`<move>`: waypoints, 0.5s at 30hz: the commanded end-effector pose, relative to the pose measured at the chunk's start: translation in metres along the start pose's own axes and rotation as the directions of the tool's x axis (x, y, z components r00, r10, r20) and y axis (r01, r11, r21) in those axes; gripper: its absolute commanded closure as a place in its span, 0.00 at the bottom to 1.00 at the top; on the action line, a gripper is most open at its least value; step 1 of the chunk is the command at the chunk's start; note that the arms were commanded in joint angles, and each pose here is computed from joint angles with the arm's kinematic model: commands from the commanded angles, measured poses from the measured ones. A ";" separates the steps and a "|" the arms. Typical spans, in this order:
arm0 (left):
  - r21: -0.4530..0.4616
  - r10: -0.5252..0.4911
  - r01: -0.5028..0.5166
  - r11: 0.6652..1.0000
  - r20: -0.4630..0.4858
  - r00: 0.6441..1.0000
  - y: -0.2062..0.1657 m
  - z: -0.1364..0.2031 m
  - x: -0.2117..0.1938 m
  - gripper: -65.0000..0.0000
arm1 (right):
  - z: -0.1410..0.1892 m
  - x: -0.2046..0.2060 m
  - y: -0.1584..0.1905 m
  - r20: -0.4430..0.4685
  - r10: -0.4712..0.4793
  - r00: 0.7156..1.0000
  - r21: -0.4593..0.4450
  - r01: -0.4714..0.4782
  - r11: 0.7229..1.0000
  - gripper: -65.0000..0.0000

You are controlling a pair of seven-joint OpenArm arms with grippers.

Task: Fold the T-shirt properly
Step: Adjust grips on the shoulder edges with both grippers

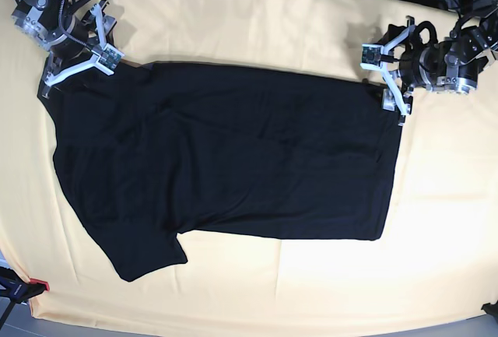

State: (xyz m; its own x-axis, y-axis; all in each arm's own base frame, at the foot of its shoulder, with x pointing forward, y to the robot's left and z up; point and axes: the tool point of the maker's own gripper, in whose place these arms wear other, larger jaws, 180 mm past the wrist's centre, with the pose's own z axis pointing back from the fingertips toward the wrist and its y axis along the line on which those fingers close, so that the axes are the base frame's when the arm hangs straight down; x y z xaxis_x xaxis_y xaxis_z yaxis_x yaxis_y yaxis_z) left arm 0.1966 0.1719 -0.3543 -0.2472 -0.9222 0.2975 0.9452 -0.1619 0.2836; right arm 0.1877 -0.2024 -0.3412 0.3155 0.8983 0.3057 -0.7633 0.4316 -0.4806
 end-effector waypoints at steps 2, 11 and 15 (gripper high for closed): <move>0.074 -0.016 0.017 0.997 -0.012 1.000 0.014 0.001 -0.009 0.30 | 0.004 0.002 -0.006 0.011 0.013 1.000 -0.021 -0.012 1.000 0.31; 0.173 -0.006 0.026 0.985 -0.118 0.993 0.034 -0.013 -0.045 0.30 | 0.004 0.002 -0.003 0.016 0.008 1.000 -0.017 -0.008 1.000 0.31; 0.220 -0.023 0.054 0.974 -0.143 0.989 0.044 -0.010 -0.049 0.30 | 0.004 0.002 -0.003 0.016 0.008 1.000 -0.017 -0.008 1.000 0.31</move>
State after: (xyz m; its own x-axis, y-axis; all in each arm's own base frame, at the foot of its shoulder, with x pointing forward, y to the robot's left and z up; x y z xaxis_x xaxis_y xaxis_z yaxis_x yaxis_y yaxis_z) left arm 0.2432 0.1817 -0.3612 -0.2485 -0.9265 0.2824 0.8804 -0.0945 0.4647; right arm 0.1825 -0.2009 -0.3437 0.3198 0.8944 0.3126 -0.7675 0.4381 -0.4681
